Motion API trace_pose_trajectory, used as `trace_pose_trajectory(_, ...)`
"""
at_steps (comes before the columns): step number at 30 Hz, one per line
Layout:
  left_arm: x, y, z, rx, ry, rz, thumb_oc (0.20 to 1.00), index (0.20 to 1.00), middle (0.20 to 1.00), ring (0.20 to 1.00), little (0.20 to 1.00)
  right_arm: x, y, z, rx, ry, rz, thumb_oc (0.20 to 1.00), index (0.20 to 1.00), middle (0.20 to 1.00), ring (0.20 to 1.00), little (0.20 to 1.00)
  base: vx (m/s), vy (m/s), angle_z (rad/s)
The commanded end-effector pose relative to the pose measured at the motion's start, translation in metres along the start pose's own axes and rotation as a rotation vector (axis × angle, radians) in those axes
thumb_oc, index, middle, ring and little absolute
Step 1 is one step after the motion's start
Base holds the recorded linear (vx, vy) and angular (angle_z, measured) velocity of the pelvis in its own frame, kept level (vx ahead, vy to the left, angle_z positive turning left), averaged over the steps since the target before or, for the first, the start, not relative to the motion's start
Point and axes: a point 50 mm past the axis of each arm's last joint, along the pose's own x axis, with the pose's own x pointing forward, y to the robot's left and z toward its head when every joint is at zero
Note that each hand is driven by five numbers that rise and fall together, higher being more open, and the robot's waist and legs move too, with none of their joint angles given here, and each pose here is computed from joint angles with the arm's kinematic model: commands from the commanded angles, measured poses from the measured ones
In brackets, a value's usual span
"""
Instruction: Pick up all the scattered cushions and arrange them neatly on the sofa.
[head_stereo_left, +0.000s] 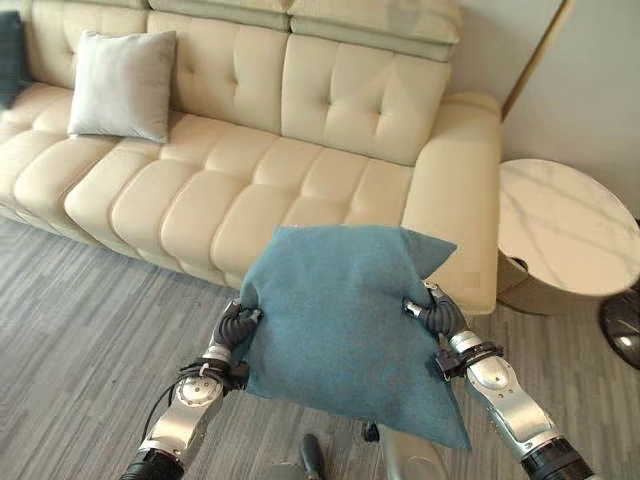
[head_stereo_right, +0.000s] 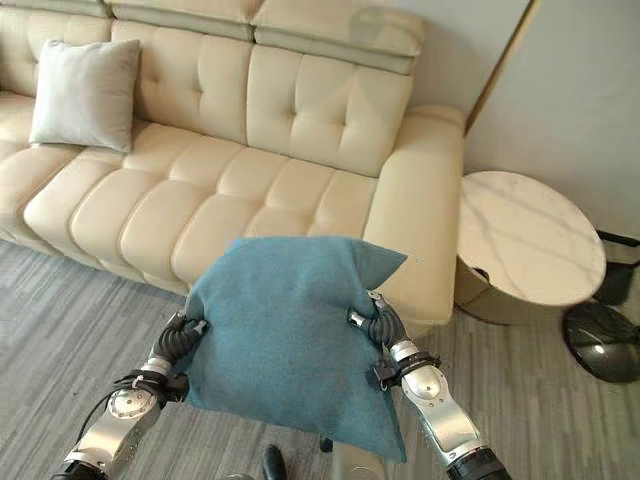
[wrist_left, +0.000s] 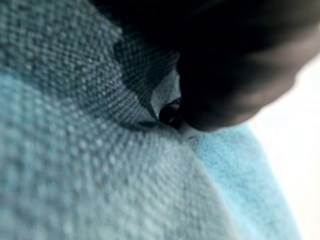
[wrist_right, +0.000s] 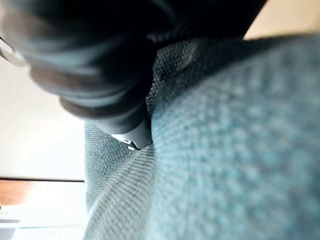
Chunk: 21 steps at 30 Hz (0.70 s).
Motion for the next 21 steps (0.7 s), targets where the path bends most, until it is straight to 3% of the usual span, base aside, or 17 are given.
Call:
trace_pose_trajectory(1,0.012,-0.044,0.078,-0.055,-0.391,-0.195,0.2,0.2,0.2,0.2,0.2,0.017,0.028,0.056,0.027,-0.286,0.157,0.2,0.2,0.2,0.2,0.2,0.52,-0.258,0.79)
trace_pose_trajectory(5,0.011,-0.042,0.072,-0.062,-0.371,-0.178,0.2,0.2,0.2,0.2,0.2,0.014,0.02,0.054,0.014,-0.28,0.141,0.2,0.2,0.2,0.2,0.2,0.3,-0.127,0.21)
trace_pose_trajectory(13,0.011,-0.043,0.074,-0.055,-0.372,-0.19,0.2,0.2,0.2,0.2,0.2,0.008,0.009,0.047,0.013,-0.255,0.085,0.2,0.2,0.2,0.2,0.2,0.19,0.022,-0.66)
trace_pose_trajectory(21,0.013,-0.048,0.08,-0.078,-0.397,-0.194,0.2,0.2,0.2,0.2,0.2,0.009,0.007,0.043,0.014,-0.237,0.058,0.2,0.2,0.2,0.2,0.2,0.23,0.182,-0.42)
